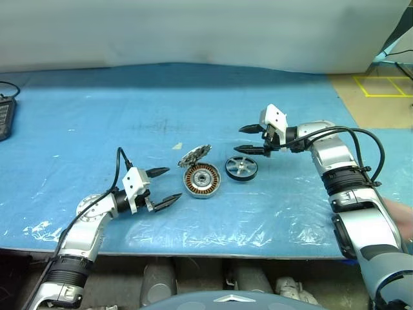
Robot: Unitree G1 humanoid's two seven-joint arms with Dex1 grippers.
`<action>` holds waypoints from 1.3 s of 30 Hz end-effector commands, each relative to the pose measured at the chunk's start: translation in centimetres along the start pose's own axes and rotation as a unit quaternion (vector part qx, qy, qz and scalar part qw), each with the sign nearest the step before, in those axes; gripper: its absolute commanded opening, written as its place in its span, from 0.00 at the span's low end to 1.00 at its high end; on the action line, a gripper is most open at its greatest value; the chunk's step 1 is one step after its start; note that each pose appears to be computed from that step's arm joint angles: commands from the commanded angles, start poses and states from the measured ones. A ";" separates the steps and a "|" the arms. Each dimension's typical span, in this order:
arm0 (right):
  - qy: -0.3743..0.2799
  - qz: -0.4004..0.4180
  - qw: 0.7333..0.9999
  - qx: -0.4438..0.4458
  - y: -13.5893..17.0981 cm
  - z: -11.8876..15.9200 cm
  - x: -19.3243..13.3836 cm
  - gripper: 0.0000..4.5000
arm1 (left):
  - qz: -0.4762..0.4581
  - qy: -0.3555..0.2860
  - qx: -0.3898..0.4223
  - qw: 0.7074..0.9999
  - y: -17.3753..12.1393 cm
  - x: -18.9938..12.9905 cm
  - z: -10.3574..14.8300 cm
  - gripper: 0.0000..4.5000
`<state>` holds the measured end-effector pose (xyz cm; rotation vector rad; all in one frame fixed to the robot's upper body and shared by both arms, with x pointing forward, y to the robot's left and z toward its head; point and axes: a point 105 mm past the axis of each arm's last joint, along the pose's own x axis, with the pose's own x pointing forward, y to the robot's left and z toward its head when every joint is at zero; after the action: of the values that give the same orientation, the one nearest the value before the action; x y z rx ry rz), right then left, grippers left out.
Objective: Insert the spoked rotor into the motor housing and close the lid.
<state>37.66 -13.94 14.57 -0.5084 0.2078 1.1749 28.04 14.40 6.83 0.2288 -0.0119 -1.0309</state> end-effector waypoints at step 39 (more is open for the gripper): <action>0.054 0.049 0.997 0.023 4.4 -2.4 -1.6 0.90 | 0.000 -0.008 0.006 1.000 -0.8 0.1 -0.1 1.00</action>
<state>33.04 -14.94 10.64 -0.5321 0.4004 1.2494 27.57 13.91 6.08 0.2127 -0.0023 -1.0328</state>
